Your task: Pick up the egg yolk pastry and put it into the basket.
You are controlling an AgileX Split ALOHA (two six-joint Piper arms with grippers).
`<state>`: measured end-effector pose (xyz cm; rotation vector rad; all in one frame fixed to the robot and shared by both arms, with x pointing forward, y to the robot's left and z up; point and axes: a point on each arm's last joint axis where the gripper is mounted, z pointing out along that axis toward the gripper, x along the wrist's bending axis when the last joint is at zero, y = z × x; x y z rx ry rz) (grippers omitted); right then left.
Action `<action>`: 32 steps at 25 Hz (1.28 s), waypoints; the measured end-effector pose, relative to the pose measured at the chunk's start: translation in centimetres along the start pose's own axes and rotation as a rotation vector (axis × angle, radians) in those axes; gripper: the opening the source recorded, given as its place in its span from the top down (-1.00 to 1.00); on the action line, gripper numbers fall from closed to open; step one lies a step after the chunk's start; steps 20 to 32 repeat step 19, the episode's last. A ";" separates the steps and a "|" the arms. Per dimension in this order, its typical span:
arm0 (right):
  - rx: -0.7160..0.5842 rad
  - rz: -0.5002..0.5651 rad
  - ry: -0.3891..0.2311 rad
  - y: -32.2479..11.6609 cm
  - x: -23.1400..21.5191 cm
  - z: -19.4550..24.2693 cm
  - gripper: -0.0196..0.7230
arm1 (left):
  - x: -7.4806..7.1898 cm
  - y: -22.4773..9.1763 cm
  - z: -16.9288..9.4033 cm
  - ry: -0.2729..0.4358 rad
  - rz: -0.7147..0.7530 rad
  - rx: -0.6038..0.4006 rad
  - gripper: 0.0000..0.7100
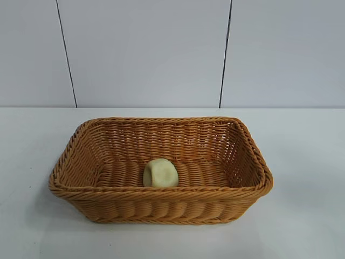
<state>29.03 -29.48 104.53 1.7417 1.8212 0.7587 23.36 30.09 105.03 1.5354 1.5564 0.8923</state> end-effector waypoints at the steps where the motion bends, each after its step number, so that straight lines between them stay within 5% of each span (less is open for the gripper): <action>1: -0.034 0.000 0.001 -0.2 0.0 -0.5 -0.86 | 0.0 0.0 0.0 0.000 0.000 0.000 -0.87; 11: -0.357 -0.001 0.010 -3.3 -0.1 -4.4 -0.86 | 0.0 0.0 0.0 0.000 0.000 0.000 -0.87; 32: -0.358 -0.001 0.010 -3.4 -0.1 -4.4 -0.86 | 0.0 0.0 0.0 0.000 0.000 0.000 -0.87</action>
